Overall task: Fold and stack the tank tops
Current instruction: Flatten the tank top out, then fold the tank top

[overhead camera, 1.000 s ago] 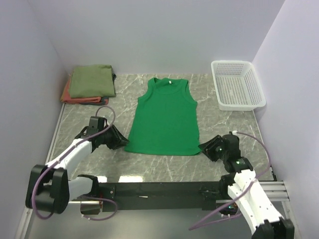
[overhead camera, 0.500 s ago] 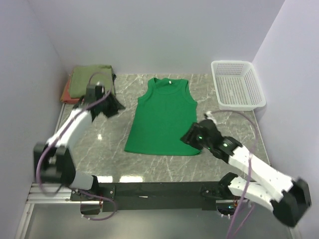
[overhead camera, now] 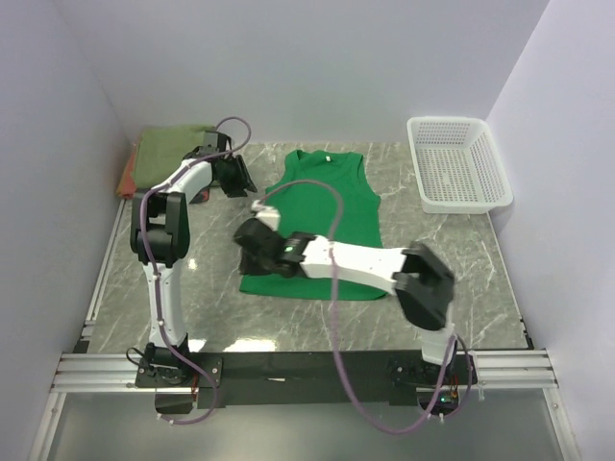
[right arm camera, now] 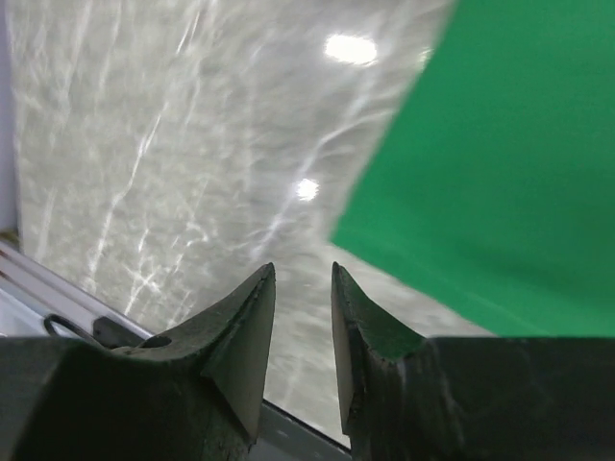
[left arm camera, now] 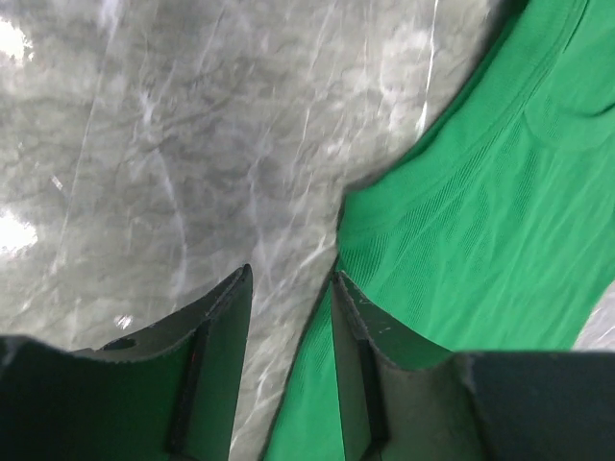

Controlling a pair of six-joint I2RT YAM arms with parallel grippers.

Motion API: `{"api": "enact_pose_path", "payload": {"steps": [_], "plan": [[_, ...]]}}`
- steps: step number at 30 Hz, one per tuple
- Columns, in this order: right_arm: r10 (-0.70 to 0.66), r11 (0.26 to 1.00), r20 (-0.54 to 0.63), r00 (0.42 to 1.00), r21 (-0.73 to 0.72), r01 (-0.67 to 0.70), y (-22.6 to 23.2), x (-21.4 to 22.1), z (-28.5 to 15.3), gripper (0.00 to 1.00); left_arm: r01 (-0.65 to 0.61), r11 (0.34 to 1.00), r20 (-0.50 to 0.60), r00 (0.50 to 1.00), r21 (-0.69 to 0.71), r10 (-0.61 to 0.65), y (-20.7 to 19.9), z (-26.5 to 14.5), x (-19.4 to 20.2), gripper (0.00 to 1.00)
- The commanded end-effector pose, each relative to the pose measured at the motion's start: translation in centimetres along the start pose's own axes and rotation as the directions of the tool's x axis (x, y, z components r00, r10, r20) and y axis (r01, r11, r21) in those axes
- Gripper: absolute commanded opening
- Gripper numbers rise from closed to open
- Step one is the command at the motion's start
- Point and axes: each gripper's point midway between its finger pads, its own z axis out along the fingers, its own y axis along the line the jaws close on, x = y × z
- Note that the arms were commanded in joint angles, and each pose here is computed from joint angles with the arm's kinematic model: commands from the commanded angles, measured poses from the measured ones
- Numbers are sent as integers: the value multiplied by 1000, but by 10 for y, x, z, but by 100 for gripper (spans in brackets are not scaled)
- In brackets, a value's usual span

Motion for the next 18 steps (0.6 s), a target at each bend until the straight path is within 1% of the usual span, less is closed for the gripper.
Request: {"api": "enact_pose_path", "payload": {"steps": [1, 4, 7, 8, 12, 15, 18], "plan": [[-98, 995, 3, 995, 35, 98, 23, 9, 13, 37, -78, 996, 90, 993, 34, 75, -21, -33, -35, 44], [-128, 989, -29, 991, 65, 130, 28, 22, 31, 37, -27, 1000, 122, 992, 10, 25, -14, -47, -46, 44], [-153, 982, -30, 988, 109, 155, 24, 30, 47, 38, 25, 1000, 142, 990, 3, -25, -9, -60, -50, 42], [-163, 978, -12, 987, 126, 163, 22, 28, 49, 38, 37, 999, 149, 988, 12, -39, -11, -69, -49, 42], [-194, 959, -7, 981, 209, 192, 10, 31, 63, 40, 37, 999, 175, 984, 39, -43, -17, -87, -44, 43], [-210, 950, -3, 978, 234, 205, 9, 33, 68, 41, 28, 998, 176, 984, 51, -37, -20, -96, -41, 43], [-223, 946, -27, 974, 236, 223, 11, 43, 75, 43, 21, 998, 173, 985, 56, -30, -21, -98, -39, 43]]}}
